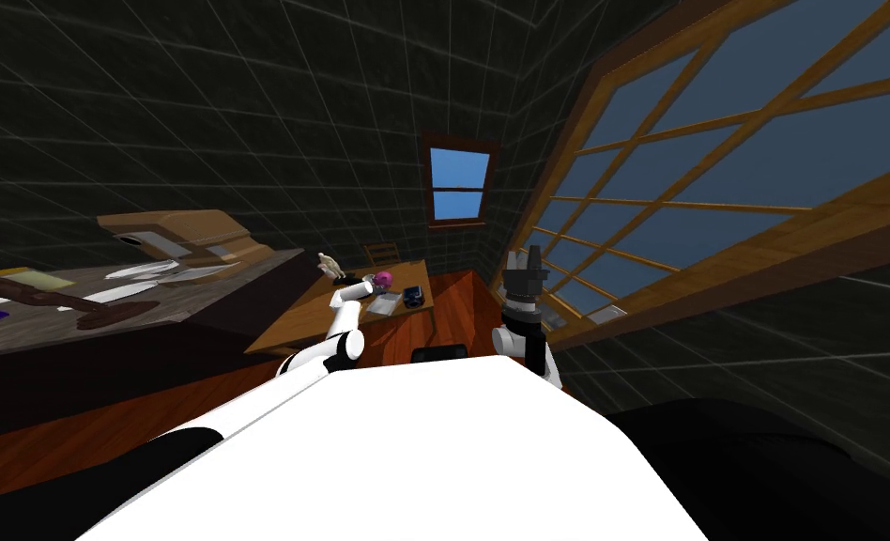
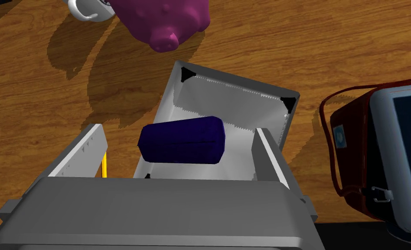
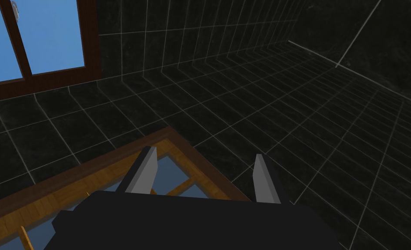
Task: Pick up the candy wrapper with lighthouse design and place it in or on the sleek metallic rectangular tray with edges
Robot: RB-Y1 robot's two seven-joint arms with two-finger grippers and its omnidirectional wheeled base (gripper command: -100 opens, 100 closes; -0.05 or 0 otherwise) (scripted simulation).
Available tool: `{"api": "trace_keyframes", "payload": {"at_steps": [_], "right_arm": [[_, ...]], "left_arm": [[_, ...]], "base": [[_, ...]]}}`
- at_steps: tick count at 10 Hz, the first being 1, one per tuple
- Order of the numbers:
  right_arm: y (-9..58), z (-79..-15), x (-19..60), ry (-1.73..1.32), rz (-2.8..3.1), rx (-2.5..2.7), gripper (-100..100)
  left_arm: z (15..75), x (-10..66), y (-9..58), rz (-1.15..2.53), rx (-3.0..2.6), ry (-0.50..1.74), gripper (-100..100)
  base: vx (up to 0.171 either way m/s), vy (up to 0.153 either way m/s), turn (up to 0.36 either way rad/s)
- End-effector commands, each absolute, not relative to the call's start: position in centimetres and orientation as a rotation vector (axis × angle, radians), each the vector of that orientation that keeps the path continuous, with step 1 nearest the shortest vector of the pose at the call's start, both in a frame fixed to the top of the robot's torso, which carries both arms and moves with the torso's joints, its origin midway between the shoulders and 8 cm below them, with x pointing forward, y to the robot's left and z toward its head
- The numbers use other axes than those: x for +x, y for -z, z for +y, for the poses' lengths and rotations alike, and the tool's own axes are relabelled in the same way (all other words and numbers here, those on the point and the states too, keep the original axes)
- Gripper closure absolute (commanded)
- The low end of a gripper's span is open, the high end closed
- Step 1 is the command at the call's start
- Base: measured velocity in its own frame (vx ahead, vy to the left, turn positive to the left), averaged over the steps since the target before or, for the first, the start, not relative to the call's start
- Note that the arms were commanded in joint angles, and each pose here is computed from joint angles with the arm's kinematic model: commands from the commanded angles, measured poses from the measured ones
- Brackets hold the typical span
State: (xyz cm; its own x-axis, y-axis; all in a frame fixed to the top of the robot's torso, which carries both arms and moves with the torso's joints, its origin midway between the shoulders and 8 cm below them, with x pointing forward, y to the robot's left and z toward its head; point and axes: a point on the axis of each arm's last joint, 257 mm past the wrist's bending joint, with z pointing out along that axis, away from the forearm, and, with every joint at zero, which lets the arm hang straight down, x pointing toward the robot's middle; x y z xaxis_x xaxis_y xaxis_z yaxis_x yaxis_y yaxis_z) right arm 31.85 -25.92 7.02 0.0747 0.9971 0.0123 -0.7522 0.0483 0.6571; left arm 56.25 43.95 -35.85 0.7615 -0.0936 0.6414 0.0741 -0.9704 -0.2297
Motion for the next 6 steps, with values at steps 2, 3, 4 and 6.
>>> {"api": "trace_keyframes", "payload": {"at_steps": [2, 3, 4, 6], "right_arm": [[-7.0, -25.9, 31.9, -1.431, 0.525, 0.585, 0], [-7.0, -25.9, 31.9, -1.431, 0.525, 0.585, 0], [-7.0, -25.9, 31.9, -1.431, 0.525, 0.585, 0], [-7.0, -25.9, 31.9, -1.431, 0.525, 0.585, 0]], "left_arm": [[43.9, 56.3, 35.9, 0.015, -2.717, 1.008, -100], [43.9, 56.3, 35.9, 0.015, -2.717, 1.008, -100], [43.9, 56.3, 35.9, 0.015, -2.717, 1.008, -100], [44.4, 56.7, 34.6, -0.004, -2.711, 1.005, -100]], "base": [[0.004, 0.0, 0.0], [0.0, 0.0, 0.0], [0.0, 0.0, 0.0], [-0.02, 0.01, -0.062]]}}
